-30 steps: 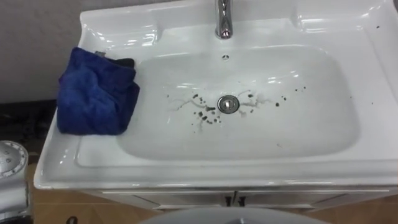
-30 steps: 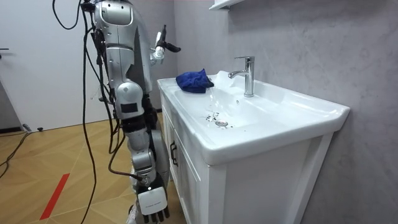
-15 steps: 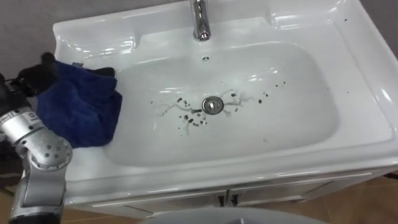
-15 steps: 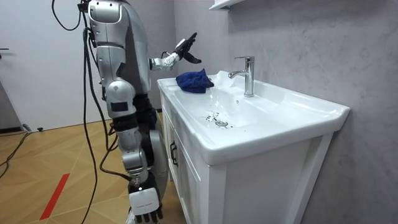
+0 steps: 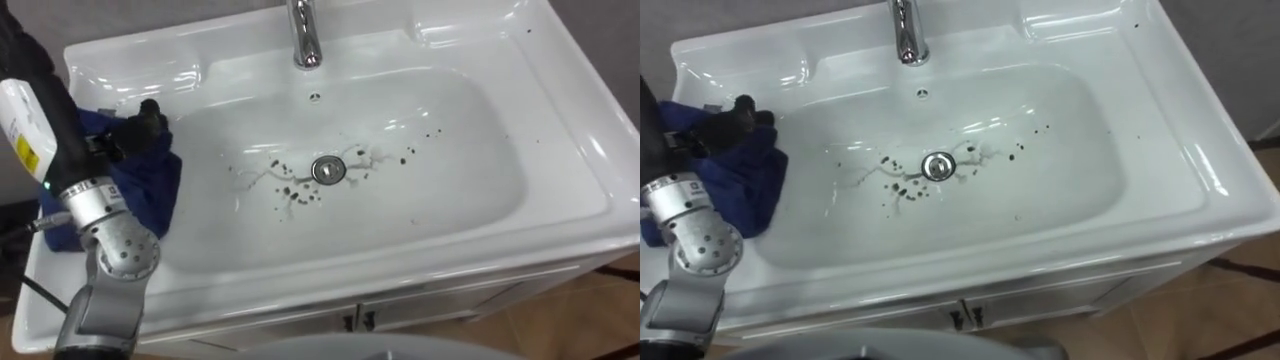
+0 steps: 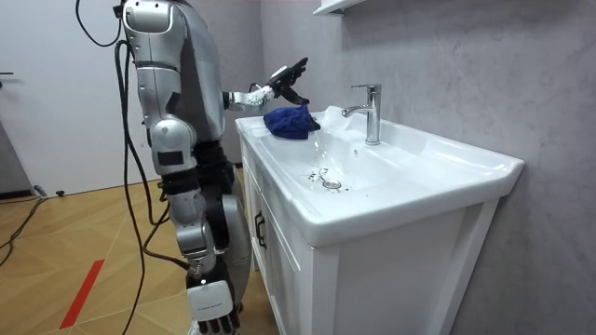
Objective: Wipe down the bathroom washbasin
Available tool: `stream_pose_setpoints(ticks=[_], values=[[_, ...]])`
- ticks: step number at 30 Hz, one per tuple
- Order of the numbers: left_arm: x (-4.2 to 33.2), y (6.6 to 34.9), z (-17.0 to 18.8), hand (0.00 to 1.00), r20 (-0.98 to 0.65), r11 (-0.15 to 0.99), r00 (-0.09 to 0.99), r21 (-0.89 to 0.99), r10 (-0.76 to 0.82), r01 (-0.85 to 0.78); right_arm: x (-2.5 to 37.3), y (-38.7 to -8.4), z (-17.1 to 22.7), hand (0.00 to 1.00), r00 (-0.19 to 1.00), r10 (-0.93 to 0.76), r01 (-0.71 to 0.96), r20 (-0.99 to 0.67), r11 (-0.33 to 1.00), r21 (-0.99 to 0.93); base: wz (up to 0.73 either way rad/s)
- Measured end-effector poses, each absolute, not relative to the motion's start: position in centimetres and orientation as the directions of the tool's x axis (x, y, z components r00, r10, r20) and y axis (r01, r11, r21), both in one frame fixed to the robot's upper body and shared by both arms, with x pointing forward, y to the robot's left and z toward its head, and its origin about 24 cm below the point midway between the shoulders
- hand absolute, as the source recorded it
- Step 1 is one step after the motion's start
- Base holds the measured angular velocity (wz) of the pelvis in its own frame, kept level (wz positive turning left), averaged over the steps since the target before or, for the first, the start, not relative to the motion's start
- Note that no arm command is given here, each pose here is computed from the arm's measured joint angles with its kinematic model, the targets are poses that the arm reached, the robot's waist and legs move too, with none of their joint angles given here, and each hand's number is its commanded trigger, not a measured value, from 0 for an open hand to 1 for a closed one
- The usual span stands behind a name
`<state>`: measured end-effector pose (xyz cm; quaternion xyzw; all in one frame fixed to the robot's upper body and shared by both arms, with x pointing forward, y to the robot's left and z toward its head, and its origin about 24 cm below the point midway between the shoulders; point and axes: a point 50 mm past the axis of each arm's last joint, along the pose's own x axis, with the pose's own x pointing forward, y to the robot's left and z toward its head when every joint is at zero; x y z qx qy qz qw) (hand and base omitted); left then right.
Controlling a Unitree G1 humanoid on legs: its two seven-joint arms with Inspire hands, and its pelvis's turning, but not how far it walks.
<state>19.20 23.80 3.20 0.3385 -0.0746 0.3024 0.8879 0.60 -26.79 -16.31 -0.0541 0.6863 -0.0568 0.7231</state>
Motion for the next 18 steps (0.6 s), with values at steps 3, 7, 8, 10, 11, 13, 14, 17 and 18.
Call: stream_pose_setpoints(ticks=[3,7,8,10,11,13,14,17,18], values=[[18.9,23.6,2.2,0.0,0.293,0.593,0.82,0.578,0.491,-0.561,0.7,-26.5,-16.4,0.0,0.055,-0.154,0.009,-0.986,0.988,-0.154,0.0],[18.6,23.8,0.8,0.0,0.234,0.59,0.833,0.612,0.501,-0.526,0.7,-26.6,-16.4,0.0,0.054,-0.16,0.007,-0.986,0.987,-0.16,0.0],[18.5,23.8,0.3,0.0,0.217,0.591,0.838,0.622,0.501,-0.514,0.8,-26.7,-16.4,0.0,0.055,-0.164,0.007,-0.985,0.986,-0.164,0.0],[18.2,23.5,-1.0,0.0,0.156,0.605,0.859,0.65,0.488,-0.461,0.9,-26.7,-16.3,0.0,0.058,-0.168,0.007,-0.984,0.986,-0.168,0.02],[18.1,23.4,-1.1,0.0,0.146,0.609,0.862,0.652,0.485,-0.453,0.9,-26.7,-16.3,0.0,0.059,-0.168,0.006,-0.984,0.986,-0.168,0.0],[18.0,23.3,-1.5,0.0,0.124,0.616,0.868,0.656,0.48,-0.435,1.0,-26.7,-16.4,0.0,0.06,-0.168,0.004,-0.984,0.986,-0.168,0.0],[18.0,23.2,-1.6,0.0,0.122,0.617,0.869,0.657,0.479,-0.433,1.0,-26.7,-16.4,0.0,0.06,-0.169,0.004,-0.984,0.986,-0.169,0.0],[18.0,23.0,-1.7,0.0,0.122,0.614,0.872,0.665,0.473,-0.426,1.0,-26.8,-16.3,0.0,0.059,-0.173,0.005,-0.983,0.985,-0.173,0.0],[18.0,22.9,-1.7,0.0,0.123,0.613,0.874,0.667,0.47,-0.424,1.0,-26.8,-16.3,0.0,0.06,-0.174,0.005,-0.983,0.985,-0.174,0.0]])
